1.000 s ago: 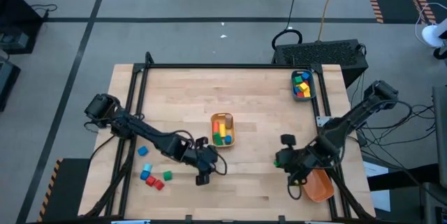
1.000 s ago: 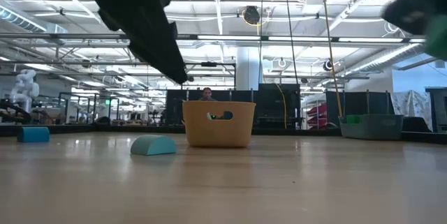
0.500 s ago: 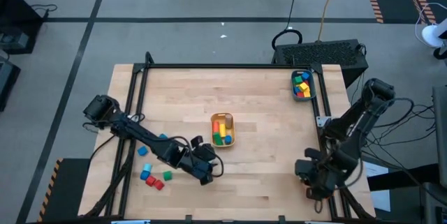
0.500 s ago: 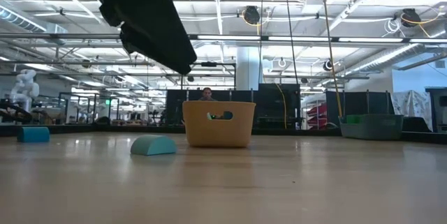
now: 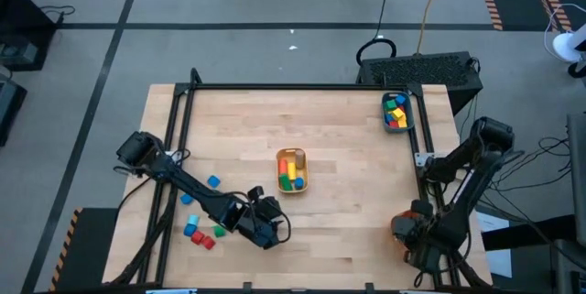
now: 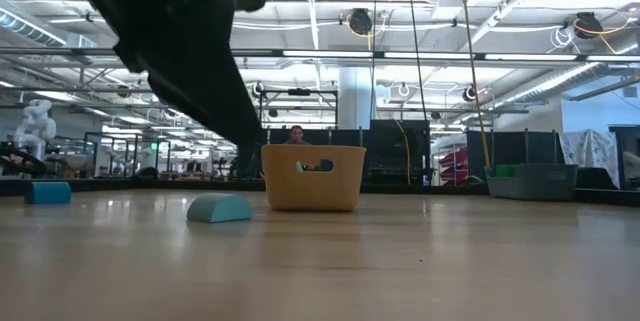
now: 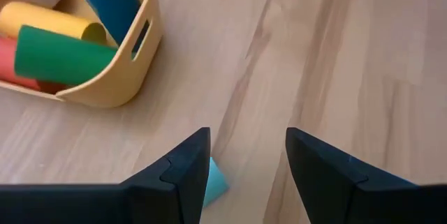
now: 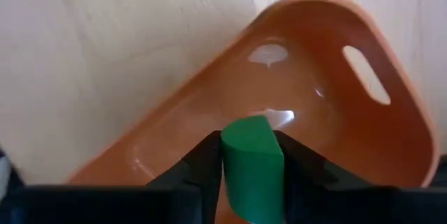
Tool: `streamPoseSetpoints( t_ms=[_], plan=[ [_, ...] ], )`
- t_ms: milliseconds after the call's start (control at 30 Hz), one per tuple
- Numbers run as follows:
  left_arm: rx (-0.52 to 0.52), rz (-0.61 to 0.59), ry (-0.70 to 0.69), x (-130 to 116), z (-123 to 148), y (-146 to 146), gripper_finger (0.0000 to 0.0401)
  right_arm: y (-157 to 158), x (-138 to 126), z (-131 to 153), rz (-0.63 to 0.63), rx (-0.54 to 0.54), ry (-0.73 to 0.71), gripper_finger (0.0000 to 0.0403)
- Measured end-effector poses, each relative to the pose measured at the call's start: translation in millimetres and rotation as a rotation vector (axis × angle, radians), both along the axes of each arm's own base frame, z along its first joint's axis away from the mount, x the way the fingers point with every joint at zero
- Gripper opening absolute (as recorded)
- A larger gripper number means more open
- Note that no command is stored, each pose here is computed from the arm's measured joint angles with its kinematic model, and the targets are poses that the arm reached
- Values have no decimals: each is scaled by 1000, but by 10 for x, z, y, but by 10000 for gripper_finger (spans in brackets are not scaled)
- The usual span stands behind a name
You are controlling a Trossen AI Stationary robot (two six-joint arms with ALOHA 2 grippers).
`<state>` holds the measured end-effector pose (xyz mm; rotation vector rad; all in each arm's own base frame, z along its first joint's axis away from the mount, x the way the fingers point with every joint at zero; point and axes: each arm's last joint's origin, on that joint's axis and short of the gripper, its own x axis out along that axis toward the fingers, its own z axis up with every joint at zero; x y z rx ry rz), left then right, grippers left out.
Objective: Sort blocks by size
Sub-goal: Put the green half-circle block into the orange bin, then put the light blue half-circle block into the orange bin
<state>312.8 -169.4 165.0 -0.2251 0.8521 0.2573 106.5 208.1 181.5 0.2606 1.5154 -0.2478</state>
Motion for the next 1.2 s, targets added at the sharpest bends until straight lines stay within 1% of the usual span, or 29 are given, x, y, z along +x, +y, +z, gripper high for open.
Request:
streamPoseSetpoints(
  t_ms=[67, 167, 233, 300, 367, 467, 533, 600, 833, 1133, 1200],
  plan=[
    [4, 4, 11, 3, -35, 0, 190, 6, 3, -29, 1, -13, 13, 120],
    [-20, 55, 19, 5, -80, 5, 190, -12, -7, -35, 4, -36, 26, 139],
    [-25, 85, 23, -5, -86, 15, 190, -47, -22, -32, -26, -69, 43, 150],
    [-18, 150, 23, -27, -96, 36, 190, -90, -42, -28, -85, -112, 63, 160],
    [-11, 222, 28, -62, -94, 69, 190, -118, -58, -22, -112, -139, 80, 167],
    [-22, 306, 35, -81, -97, 126, 190, -125, -62, -21, -109, -146, 84, 173],
    [-32, 341, 50, -83, -121, 156, 190, -126, -62, -20, -101, -147, 85, 175],
    [-54, 350, 63, -57, -170, 163, 190, -126, -62, -20, -100, -147, 84, 175],
    [-138, 310, 95, 34, -382, 84, 190, -129, -59, -19, -97, -153, 73, 175],
    [-133, 308, 122, 48, -481, 71, 189, -130, -54, -18, -96, -159, 56, 176],
    [-131, 307, 133, 42, -486, 74, 183, -130, -54, -18, -96, -158, 56, 175]
  ],
)
